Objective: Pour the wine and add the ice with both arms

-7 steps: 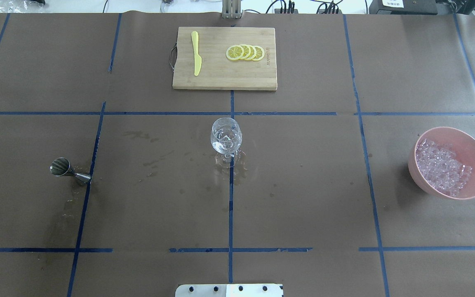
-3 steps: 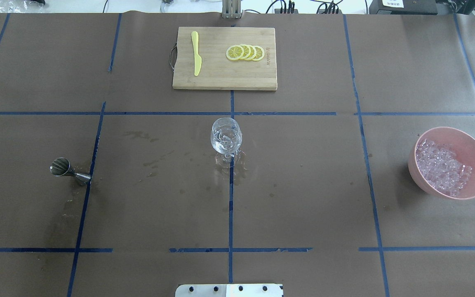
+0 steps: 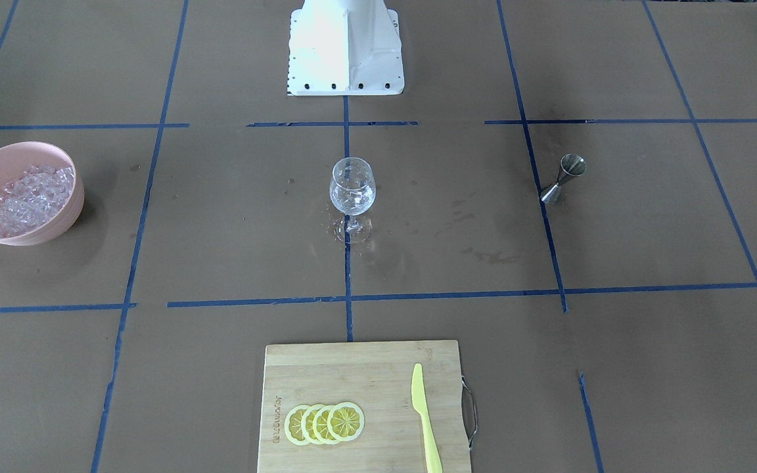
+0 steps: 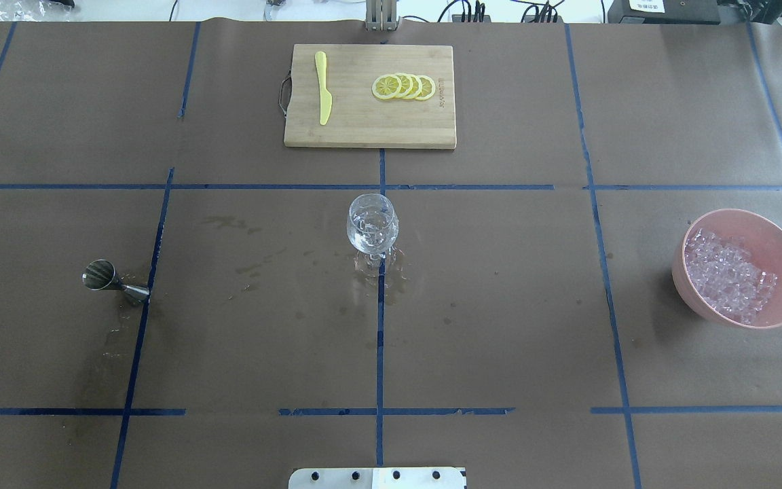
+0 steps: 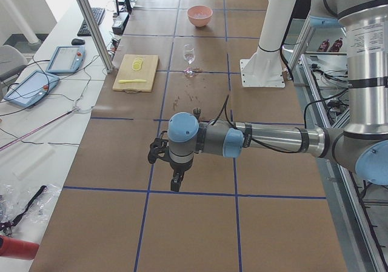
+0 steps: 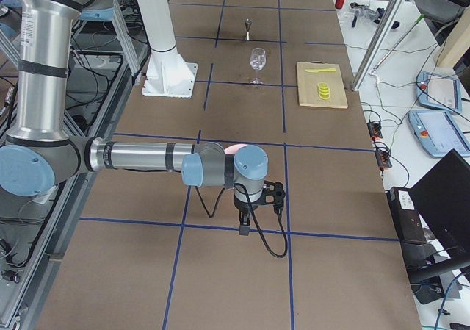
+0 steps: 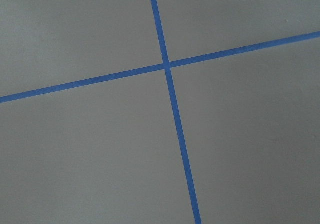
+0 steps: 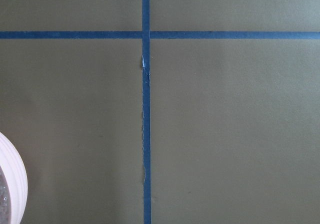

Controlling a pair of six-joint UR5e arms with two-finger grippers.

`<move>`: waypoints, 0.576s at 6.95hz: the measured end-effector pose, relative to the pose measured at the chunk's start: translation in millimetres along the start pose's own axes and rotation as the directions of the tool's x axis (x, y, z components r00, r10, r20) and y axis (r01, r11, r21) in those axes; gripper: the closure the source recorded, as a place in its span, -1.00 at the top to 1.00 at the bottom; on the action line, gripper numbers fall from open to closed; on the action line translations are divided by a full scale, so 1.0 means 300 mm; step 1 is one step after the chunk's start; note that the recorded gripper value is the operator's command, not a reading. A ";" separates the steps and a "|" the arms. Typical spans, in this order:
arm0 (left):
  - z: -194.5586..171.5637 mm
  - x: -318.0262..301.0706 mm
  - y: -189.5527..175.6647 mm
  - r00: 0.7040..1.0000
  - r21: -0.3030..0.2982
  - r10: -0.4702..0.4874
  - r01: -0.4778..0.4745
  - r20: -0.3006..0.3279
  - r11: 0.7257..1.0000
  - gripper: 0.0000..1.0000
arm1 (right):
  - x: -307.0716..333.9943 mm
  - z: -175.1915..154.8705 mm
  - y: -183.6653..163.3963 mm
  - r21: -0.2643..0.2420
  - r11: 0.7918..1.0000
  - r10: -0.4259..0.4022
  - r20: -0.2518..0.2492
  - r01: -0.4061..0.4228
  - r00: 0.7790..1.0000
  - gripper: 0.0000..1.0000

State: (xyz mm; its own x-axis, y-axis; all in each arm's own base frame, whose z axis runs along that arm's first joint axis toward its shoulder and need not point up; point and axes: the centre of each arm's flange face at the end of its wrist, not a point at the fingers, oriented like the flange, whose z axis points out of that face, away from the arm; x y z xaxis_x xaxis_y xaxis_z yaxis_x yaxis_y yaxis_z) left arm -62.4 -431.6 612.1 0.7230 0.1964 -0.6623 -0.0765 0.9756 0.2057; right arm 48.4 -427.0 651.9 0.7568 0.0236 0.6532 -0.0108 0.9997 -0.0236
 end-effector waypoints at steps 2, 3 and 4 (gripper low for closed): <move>-0.001 0.001 -0.001 1.000 0.001 0.001 -0.001 0.000 1.000 1.00 | 0.012 0.012 0.018 -0.008 1.000 0.008 -0.001 -0.008 1.000 1.00; -0.001 0.001 -0.001 1.000 0.001 0.001 -0.001 0.001 1.000 1.00 | 0.015 0.016 0.023 -0.011 1.000 0.010 -0.001 -0.010 1.000 1.00; -0.001 0.000 0.000 1.000 0.000 0.000 0.000 0.000 1.000 1.00 | 0.017 0.018 0.026 -0.012 1.000 0.012 0.000 -0.012 1.000 1.00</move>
State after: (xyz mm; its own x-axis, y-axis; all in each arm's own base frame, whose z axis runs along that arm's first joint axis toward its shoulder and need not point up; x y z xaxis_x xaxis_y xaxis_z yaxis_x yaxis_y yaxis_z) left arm -62.5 -431.6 611.8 0.7233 0.1967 -0.6620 -0.0765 0.9755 0.2063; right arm 48.7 -418.9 659.0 0.7566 0.0351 0.6530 -0.0116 0.9991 -0.0404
